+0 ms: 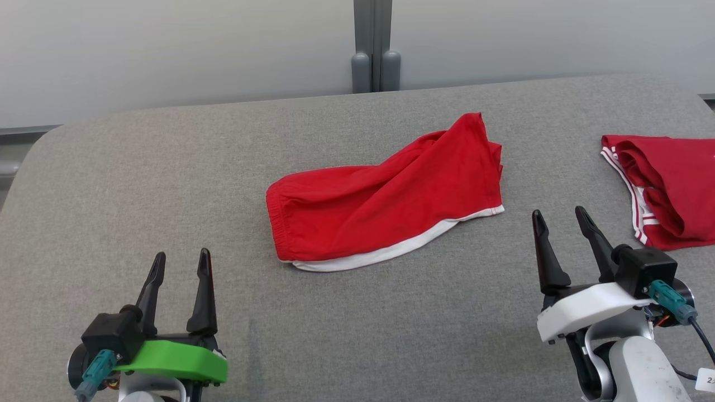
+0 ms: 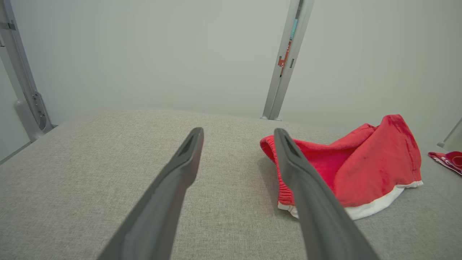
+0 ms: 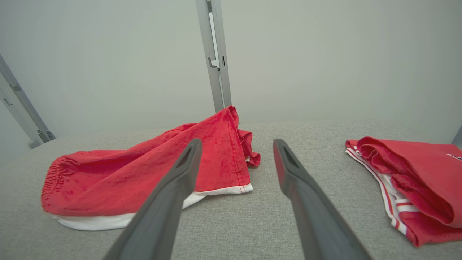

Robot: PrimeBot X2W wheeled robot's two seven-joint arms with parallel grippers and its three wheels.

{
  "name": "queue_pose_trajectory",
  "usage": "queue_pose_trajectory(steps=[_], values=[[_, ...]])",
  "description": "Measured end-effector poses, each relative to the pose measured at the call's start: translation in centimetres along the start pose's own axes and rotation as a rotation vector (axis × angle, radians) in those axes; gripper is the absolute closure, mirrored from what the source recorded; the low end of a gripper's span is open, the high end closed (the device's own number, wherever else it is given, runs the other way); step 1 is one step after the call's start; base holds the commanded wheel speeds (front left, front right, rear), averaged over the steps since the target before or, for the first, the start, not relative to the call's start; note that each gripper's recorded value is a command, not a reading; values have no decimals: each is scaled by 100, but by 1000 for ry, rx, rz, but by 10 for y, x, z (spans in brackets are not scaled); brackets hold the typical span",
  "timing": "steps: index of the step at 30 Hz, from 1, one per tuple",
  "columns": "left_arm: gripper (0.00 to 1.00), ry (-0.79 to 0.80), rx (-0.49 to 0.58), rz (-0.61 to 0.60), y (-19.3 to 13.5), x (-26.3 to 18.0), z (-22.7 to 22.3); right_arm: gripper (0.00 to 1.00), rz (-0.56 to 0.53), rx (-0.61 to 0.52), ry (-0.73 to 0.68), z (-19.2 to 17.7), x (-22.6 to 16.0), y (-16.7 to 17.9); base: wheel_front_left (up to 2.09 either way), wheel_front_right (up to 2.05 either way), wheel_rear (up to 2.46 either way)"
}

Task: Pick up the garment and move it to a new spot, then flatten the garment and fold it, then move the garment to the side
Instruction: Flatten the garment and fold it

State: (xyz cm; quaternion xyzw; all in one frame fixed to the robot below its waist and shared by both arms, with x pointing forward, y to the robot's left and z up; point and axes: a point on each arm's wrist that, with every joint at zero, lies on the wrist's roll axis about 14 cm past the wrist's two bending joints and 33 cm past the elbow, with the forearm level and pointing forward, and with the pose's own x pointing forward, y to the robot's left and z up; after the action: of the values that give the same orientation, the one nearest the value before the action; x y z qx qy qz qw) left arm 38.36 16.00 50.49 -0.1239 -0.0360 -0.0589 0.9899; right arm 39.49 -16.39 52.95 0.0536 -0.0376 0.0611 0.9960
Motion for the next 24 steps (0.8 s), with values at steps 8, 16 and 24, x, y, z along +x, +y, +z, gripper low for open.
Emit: queue_pose_trajectory(steps=[8, 16, 24], values=[[0, 10, -1, 3, 1, 0, -4, 0, 0, 11, 15, -3, 1, 1, 0, 0, 0], [0, 40, -1, 0, 1, -2, -13, 0, -2, 22, 44, -10, 2, 2, 0, 0, 0], [0, 192, -1, -120, -31, 4, -58, 0, -15, 35, 222, -49, 15, -7, 0, 0, 0]])
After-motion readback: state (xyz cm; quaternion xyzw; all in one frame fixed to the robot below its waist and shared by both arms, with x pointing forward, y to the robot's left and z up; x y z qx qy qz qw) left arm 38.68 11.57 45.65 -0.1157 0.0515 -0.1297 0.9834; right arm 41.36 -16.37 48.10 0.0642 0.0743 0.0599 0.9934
